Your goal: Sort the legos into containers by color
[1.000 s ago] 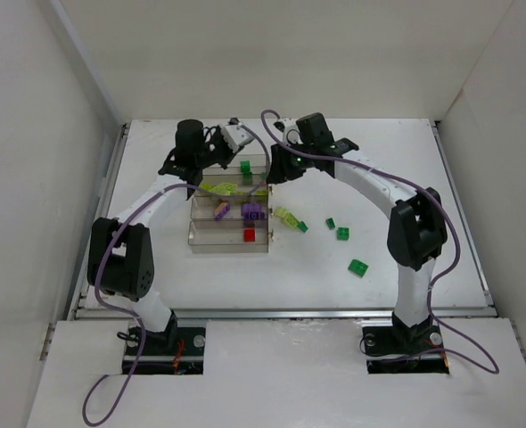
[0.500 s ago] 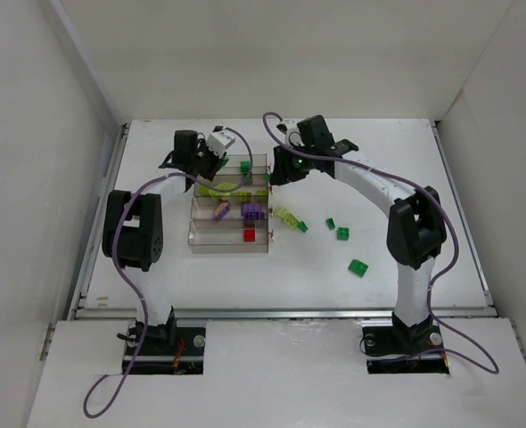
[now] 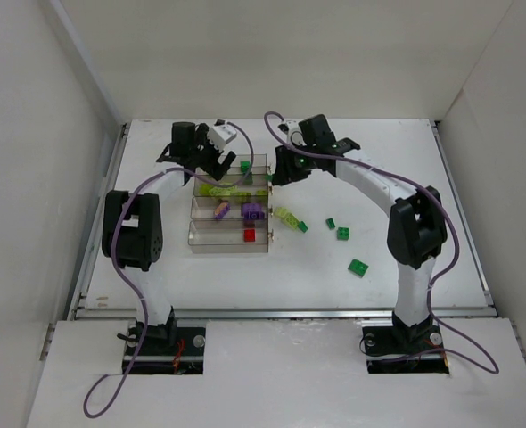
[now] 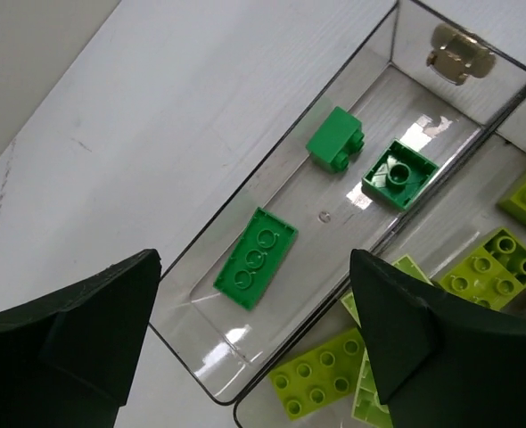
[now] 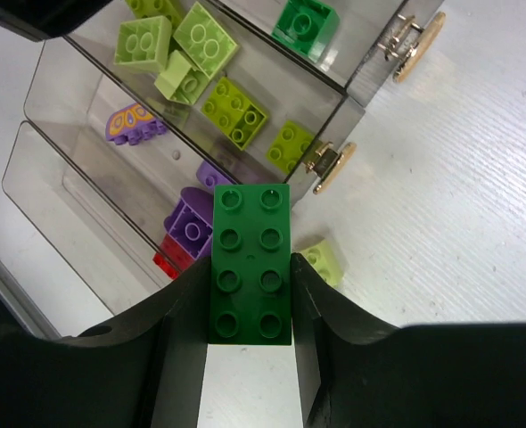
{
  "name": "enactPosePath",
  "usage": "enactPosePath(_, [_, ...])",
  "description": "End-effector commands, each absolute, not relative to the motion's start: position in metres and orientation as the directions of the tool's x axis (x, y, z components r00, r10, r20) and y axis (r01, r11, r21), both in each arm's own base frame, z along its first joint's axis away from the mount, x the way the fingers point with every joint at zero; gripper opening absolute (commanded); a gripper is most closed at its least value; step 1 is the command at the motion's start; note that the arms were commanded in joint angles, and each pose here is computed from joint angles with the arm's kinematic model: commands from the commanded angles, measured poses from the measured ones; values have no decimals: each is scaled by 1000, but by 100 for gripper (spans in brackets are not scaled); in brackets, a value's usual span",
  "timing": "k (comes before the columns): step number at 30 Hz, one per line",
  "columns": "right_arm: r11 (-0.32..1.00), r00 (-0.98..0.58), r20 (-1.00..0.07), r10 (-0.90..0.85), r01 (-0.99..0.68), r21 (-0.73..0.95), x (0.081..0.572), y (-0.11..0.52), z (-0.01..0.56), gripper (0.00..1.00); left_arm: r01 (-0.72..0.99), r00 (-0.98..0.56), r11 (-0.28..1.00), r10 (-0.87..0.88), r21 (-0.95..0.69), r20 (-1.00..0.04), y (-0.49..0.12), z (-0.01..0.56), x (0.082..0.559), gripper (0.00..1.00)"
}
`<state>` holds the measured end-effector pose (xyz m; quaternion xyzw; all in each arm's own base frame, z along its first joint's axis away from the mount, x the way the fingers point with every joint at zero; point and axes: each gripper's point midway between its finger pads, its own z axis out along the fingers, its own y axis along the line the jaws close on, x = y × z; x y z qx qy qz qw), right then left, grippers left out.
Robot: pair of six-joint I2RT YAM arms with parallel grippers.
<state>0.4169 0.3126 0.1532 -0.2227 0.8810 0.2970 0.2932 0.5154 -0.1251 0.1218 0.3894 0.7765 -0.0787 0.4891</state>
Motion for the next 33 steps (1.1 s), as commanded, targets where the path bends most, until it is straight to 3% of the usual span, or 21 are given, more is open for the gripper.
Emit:
enactPosePath(1, [710,-710,-677,-194,-578,402,432,302,178,0,731,13,571,536,374,-844,-140,193,511,83])
enactPosePath(3, [706,-706,-683,-186,-579,407,438,301,186,0,756,207,401,604,518,-770,-147,195,494,80])
enactPosePath(5, [705,-702,-688,-184,-582,405,438,301,192,0,762,290,327,600,559,-746,-162,198,478,76])
enactPosePath(6, [691,-696,-694,-182,-593,413,438,304,198,0,710,411,244,618,660,-671,-167,212,471,75])
enactPosePath(10, [642,-703,-693,-156,-606,470,433,315,207,0,619,625,92,543,780,-560,-209,226,435,67])
enactPosePath(19, [583,-671,-718,-185,-663,469,413,341,220,0,580,734,-14,443,815,-515,-262,224,404,68])
enactPosePath(22, [585,-676,-715,-179,-657,475,411,340,222,0,576,742,-30,437,817,-508,-267,223,403,68])
enactPosePath(28, [573,-660,-730,-177,-672,468,407,343,228,0,600,722,-50,464,799,-513,-268,212,404,56])
enactPosePath(33, [589,-652,-739,-170,-668,454,409,341,231,0,629,715,-128,481,767,-506,-262,193,393,59])
